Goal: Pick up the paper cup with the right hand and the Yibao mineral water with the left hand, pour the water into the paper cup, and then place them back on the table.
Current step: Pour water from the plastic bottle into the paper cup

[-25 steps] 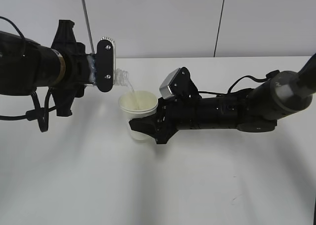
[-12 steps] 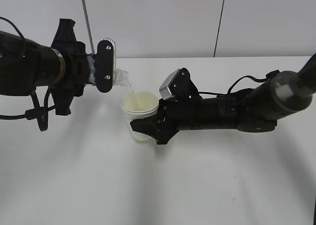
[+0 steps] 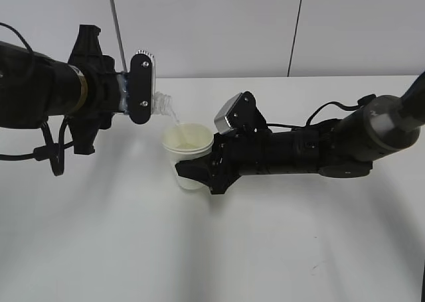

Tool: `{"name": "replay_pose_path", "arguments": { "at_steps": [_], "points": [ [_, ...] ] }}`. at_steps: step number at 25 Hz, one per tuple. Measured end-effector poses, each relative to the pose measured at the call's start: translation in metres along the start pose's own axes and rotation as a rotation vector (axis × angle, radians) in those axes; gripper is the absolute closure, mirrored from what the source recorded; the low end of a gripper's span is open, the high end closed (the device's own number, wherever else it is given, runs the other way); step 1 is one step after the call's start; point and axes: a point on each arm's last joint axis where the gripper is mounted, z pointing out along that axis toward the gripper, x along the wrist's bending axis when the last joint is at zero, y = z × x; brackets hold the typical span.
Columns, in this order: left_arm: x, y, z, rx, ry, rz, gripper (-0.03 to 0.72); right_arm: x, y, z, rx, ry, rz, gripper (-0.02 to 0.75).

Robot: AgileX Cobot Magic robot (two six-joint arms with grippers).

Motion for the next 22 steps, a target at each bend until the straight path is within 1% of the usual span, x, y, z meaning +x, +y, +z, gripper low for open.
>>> {"name": "replay_pose_path", "arguments": {
  "at_steps": [22],
  "points": [
    [0.0005, -0.0007, 0.0, 0.007, 0.005, 0.007, 0.313, 0.0001, -0.0002, 0.0, 0.003, 0.001, -0.002, 0.249]
  ]
}}
